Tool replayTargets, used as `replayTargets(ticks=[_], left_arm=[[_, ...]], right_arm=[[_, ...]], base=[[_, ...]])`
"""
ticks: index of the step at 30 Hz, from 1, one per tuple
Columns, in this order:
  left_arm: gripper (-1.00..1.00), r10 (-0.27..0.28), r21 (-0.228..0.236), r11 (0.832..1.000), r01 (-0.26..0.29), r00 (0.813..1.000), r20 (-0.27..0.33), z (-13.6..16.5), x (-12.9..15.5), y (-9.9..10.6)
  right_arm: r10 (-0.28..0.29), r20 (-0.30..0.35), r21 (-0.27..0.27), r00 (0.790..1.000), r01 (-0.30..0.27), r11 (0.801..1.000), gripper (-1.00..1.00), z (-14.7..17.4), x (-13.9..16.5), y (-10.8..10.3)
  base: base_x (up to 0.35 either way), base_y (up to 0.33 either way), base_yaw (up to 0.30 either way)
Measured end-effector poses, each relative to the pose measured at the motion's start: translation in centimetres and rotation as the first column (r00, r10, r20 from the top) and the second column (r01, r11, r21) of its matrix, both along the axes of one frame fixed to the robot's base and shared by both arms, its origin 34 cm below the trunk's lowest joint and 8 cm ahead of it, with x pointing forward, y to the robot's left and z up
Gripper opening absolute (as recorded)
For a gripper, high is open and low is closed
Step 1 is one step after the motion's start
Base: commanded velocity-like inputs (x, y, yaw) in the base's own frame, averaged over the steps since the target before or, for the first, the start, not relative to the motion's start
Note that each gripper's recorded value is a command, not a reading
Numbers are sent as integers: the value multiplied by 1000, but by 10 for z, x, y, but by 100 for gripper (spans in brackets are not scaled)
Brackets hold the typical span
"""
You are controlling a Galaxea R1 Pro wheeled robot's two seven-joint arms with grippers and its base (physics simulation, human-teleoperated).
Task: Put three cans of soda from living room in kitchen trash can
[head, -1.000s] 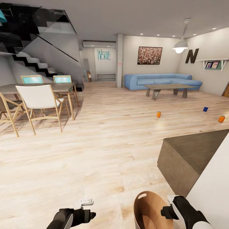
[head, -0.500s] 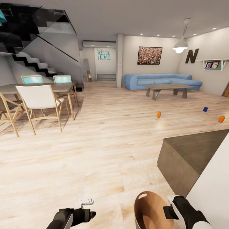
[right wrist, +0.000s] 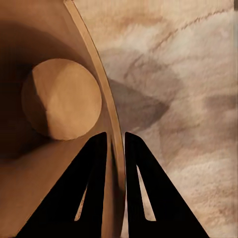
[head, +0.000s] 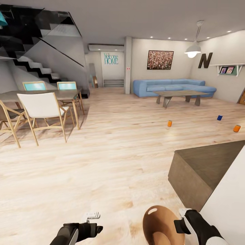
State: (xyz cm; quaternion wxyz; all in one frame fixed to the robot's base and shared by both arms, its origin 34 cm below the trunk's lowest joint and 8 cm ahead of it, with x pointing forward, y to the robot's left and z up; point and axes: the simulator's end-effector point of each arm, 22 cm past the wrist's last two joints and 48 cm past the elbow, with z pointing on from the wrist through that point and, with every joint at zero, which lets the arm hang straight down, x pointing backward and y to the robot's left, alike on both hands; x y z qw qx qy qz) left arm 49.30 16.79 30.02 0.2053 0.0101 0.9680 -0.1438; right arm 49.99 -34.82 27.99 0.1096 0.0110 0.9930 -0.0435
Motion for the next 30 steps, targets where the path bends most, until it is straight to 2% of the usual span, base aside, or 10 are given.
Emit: replayTargets(ticks=[3, 5, 8, 9, 11, 13, 16, 20, 24, 30], left_arm=[[100, 0, 0, 1000, 0, 1000, -1, 6, 1, 0], [100, 4, 3, 1000, -4, 1000, 30, 11, 7, 1], [100, 4, 3, 1000, -4, 999, 32, 18, 9, 1], [100, 4, 3, 1000, -4, 999, 34, 20, 10, 1], [100, 4, 4, 1000, -4, 999, 40, 26, 13, 1], [100, 3, 5, 1000, -4, 999, 50, 31, 15, 1], [100, 4, 6, 1000, -4, 998, 55, 38, 18, 1], [100, 6, 6, 1000, -6, 998, 59, 47, 21, 1], [100, 8, 6, 1000, -8, 998, 59, 56, 23, 2], [100, 12, 6, 1000, -12, 998, 60, 69, 27, 3]], right_arm=[[11, 16, -3, 1000, -11, 1000, -100, 11, 11, 4], [144, -89, -78, 985, -152, 985, -100, 39, 44, 33], [20, 20, 106, 1000, -22, 994, -100, 66, 80, 69], [29, 77, 107, 997, -37, 994, -100, 86, 102, 70], [71, 157, 12, 985, -74, 997, -100, 118, 134, 57], [90, 111, -12, 990, -89, 996, -100, 112, 124, 60], [53, 25, 99, 998, -56, 994, -100, 92, 94, 87], [98, 96, 23, 991, -100, 995, -100, 123, 123, 77], [72, 98, 75, 993, -79, 994, -100, 132, 125, 88], [82, 101, 57, 992, -88, 994, -100, 146, 129, 85]], base=[[0, 0, 0], [0, 0, 0], [0, 0, 0], [0, 0, 0], [0, 0, 0], [0, 0, 0], [0, 0, 0], [0, 0, 0], [0, 0, 0], [0, 0, 0]])
